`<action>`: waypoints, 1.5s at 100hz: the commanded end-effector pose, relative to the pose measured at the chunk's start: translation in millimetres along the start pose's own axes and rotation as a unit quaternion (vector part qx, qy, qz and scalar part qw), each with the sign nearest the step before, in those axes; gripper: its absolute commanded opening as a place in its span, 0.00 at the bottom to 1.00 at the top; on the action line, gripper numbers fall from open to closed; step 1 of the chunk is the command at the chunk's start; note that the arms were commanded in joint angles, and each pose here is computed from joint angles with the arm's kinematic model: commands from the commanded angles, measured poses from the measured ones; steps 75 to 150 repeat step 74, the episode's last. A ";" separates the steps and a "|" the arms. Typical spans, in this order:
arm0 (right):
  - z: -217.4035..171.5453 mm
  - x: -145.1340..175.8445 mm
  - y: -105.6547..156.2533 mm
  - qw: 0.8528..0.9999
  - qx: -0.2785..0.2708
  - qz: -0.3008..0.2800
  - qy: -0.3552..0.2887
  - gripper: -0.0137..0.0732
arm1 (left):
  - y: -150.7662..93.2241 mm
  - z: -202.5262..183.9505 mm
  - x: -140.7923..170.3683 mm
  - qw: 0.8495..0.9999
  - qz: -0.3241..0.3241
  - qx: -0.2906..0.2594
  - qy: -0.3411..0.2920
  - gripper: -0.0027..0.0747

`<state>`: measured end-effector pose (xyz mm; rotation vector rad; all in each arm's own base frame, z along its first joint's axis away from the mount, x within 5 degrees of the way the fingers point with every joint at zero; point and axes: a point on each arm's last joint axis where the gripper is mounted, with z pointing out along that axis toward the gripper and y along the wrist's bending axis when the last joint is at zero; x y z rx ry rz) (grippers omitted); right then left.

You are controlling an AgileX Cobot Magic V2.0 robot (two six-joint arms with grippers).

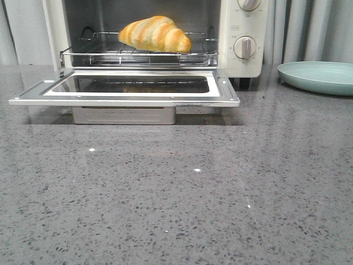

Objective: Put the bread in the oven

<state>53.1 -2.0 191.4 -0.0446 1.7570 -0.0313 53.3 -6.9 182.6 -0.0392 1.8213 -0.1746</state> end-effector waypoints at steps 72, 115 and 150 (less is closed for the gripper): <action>3.3 16.0 -1.7 0.999 0.024 0.011 0.021 0.10 | 0.6 0.3 1.3 1.000 -0.011 0.001 -0.029 0.01; 3.3 16.0 -1.7 0.999 0.024 0.011 0.021 0.10 | 0.6 0.3 1.3 1.000 -0.011 0.001 -0.029 0.01; 3.3 16.0 -1.7 0.999 0.024 0.011 0.021 0.10 | 0.6 0.3 1.3 1.000 -0.011 0.001 -0.029 0.01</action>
